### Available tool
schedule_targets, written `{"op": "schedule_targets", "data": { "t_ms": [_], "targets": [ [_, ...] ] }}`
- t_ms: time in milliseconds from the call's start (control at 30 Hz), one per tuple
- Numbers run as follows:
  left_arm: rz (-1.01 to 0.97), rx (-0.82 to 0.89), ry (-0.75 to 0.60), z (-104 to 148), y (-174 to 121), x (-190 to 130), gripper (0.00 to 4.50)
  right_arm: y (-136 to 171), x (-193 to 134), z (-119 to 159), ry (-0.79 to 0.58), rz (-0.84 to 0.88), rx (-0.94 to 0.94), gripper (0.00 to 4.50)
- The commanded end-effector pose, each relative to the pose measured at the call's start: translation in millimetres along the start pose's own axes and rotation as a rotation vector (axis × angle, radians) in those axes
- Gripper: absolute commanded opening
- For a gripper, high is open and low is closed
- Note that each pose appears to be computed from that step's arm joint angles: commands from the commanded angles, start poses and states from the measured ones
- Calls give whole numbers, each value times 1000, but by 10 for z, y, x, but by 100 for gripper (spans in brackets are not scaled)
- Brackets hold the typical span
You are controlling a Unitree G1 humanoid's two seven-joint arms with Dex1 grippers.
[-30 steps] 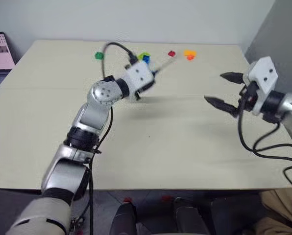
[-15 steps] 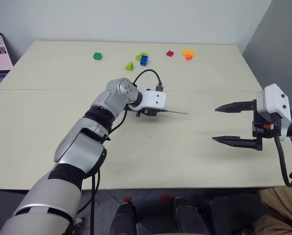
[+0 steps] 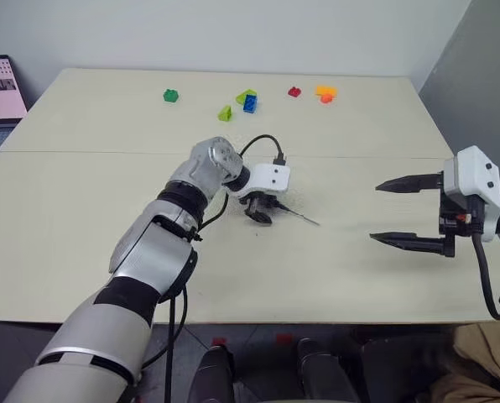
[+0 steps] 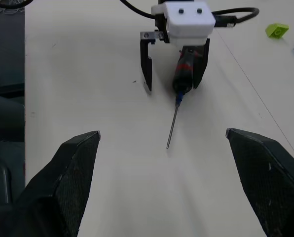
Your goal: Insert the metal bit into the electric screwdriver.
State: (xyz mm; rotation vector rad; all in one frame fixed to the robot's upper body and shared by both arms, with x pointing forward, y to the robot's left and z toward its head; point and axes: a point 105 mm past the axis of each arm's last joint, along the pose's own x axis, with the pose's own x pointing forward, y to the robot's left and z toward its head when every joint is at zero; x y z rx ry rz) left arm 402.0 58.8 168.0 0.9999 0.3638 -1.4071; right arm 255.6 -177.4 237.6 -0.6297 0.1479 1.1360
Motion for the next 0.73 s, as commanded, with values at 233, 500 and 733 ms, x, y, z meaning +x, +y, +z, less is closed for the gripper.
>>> {"op": "schedule_targets", "data": {
  "t_ms": [233, 500, 733],
  "targets": [
    [388, -223, -197, -241, 114, -1471, 448, -120, -83, -51, -18, -61, -21, 430],
    [453, -405, -97, -828, -611, -2060, 448, -155, -125, -119, -9, -50, -25, 430],
    [433, -536, -149, -942, -883, -1962, 448, -170, -34, -214, -10, -27, -3, 430]
  ]
}}
